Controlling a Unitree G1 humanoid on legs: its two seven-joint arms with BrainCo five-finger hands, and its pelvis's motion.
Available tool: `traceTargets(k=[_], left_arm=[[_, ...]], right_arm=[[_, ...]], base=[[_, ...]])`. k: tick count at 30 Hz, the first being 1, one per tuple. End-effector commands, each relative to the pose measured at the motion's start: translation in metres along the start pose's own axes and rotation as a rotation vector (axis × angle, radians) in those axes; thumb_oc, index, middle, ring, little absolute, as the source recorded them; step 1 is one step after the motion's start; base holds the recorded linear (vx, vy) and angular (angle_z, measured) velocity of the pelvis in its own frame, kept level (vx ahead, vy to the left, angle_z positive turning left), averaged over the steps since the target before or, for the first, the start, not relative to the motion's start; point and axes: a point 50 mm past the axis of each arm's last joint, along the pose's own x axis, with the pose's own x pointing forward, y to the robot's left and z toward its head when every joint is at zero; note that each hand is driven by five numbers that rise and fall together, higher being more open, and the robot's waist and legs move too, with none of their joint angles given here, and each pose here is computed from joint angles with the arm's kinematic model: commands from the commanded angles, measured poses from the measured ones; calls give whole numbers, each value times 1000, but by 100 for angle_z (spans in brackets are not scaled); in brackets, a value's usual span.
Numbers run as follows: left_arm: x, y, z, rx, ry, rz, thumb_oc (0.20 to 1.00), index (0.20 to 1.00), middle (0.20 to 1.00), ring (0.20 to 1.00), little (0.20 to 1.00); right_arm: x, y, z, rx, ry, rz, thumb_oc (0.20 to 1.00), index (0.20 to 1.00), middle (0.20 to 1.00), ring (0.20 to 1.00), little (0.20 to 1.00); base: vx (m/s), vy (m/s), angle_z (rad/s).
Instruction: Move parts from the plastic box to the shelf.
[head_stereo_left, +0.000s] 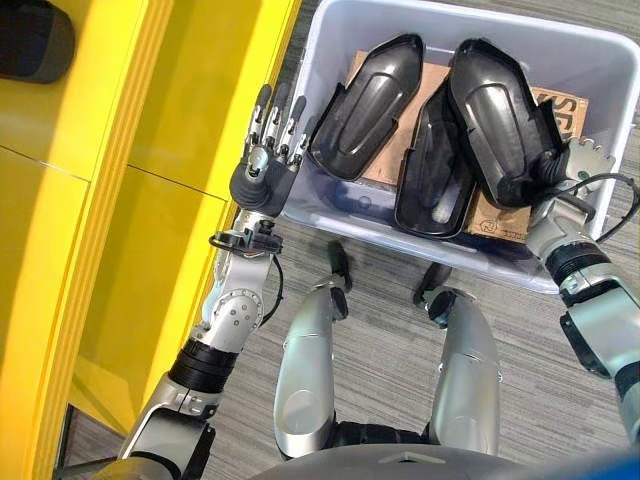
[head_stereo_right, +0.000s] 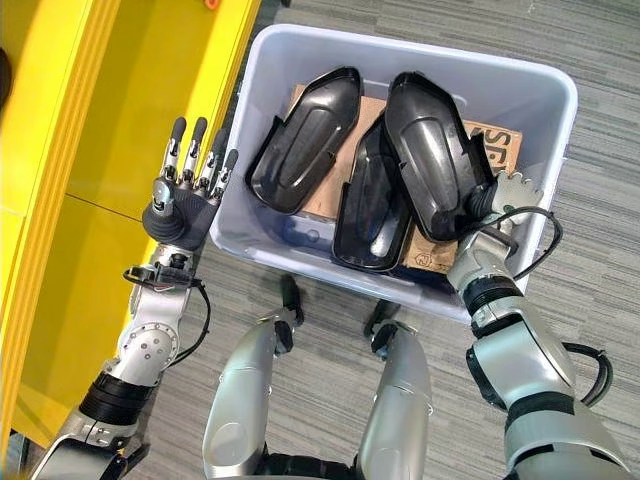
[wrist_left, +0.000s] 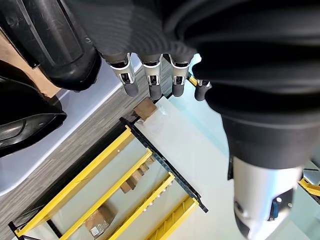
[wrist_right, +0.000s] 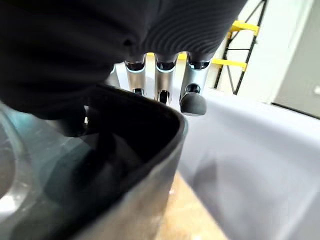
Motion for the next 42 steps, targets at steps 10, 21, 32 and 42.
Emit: traceTargets(k=[10, 21, 32, 42], left_arm=[[-5, -12, 5, -27, -53, -85, 1000, 1000, 1000, 1000, 1000], [-15, -6, 20, 8, -139, 16, 1000, 1000, 1000, 1000, 1000], [-30, 6, 21, 35, -144, 99, 1000, 1000, 1000, 1000, 1000], [-68, 28, 13, 46, -52, 273, 1000, 1000, 1000, 1000, 1000]], right_arm=[[-45, 53, -12, 218, 45, 31, 200, 200, 200, 200, 200], [-66, -6, 24, 597, -247, -429, 200, 200, 200, 200, 200], [-80, -17, 10, 688, -194, -504, 200, 200, 200, 200, 200], [-94, 10, 0, 776, -191, -172, 200, 200, 200, 200, 200]], base=[[0, 5, 2], [10, 33, -11], [64, 27, -11], [198, 22, -2]])
